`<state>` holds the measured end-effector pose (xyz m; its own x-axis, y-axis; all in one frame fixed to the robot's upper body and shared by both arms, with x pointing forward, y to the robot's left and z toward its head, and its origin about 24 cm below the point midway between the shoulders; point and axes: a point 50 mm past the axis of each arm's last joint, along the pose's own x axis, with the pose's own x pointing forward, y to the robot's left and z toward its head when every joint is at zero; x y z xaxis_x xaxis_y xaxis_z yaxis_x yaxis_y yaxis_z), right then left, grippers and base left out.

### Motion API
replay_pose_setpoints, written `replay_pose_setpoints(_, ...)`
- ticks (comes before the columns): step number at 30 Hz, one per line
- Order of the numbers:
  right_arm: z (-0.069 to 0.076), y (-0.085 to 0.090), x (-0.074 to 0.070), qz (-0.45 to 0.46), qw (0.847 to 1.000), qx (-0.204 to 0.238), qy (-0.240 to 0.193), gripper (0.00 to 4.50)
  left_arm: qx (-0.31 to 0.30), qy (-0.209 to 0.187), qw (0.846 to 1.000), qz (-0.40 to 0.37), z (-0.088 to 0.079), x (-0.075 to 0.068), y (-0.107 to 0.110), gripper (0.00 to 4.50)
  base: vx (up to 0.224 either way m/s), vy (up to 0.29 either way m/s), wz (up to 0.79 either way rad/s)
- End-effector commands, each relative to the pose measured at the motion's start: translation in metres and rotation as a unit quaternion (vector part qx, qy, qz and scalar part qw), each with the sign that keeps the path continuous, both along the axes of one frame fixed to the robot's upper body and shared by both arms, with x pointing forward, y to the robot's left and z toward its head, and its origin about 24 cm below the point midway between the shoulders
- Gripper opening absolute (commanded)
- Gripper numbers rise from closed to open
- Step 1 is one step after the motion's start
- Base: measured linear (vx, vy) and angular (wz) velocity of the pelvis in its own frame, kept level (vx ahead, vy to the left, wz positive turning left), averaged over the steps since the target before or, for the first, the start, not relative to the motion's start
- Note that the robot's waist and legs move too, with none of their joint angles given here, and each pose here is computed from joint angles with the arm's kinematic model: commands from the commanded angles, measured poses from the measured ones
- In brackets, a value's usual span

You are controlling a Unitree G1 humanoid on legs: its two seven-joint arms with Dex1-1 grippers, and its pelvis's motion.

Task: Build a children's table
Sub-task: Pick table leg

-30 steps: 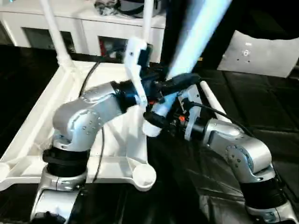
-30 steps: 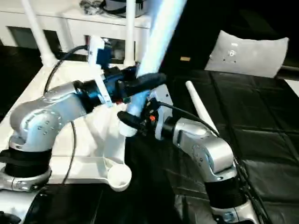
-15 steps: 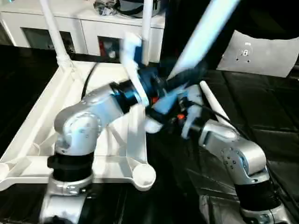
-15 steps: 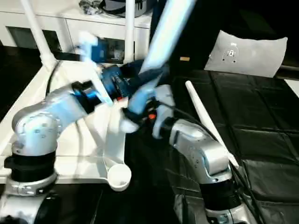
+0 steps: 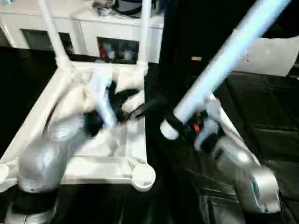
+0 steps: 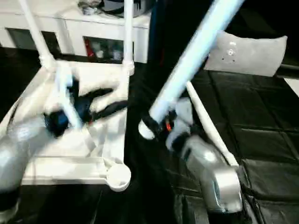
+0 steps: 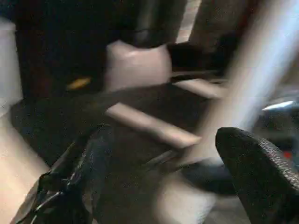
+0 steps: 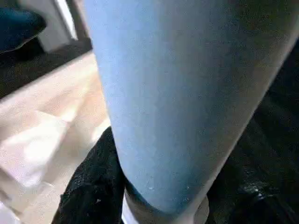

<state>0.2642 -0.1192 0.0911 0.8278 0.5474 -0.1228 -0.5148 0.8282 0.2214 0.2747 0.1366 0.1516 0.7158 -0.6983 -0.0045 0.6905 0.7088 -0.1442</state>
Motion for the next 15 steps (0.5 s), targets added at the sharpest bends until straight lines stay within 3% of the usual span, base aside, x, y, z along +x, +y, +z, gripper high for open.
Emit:
replay_pose_setpoints(1, 0.003, -0.005, -0.003, -0.044, 0.998, -0.025, -0.023, 1.91, -0.006, -0.004, 0.997, 0.08, -0.005, 0.003, 0.008, 3.99, 0.0, 0.0, 0.0)
replay_pose_setpoints(7, -0.005, -0.011, -0.009, -0.115, 0.993, -0.004, 0.013, 1.91, -0.027, 0.023, 0.979, 0.2, -0.03, -0.006, 0.022, 3.99, 0.0, 0.0, 0.0)
replay_pose_setpoints(9, -0.001, -0.014, -0.008, -0.131, 0.991, -0.022, -0.014, 1.91, -0.02, 0.023, 0.977, 0.211, -0.035, -0.008, 0.022, 3.99, 0.0, 0.0, 0.0)
replay_pose_setpoints(10, 0.005, -0.018, -0.006, -0.155, 0.984, -0.064, -0.058, 1.91, -0.017, 0.023, 0.976, 0.214, -0.037, -0.01, 0.021, 3.99, 0.0, 0.0, 0.0)
replay_pose_setpoints(12, 0.006, -0.018, -0.006, -0.154, 0.985, -0.062, -0.057, 1.91, -0.016, 0.022, 0.976, 0.218, -0.038, -0.011, 0.02, 3.99, 0.0, 0.0, 0.0)
replay_pose_setpoints(15, 0.015, -0.019, -0.005, -0.169, 0.982, -0.017, -0.082, 1.91, -0.005, 0.019, 0.975, 0.222, -0.038, -0.013, 0.016, 3.99, 0.0, 0.0, 0.0)
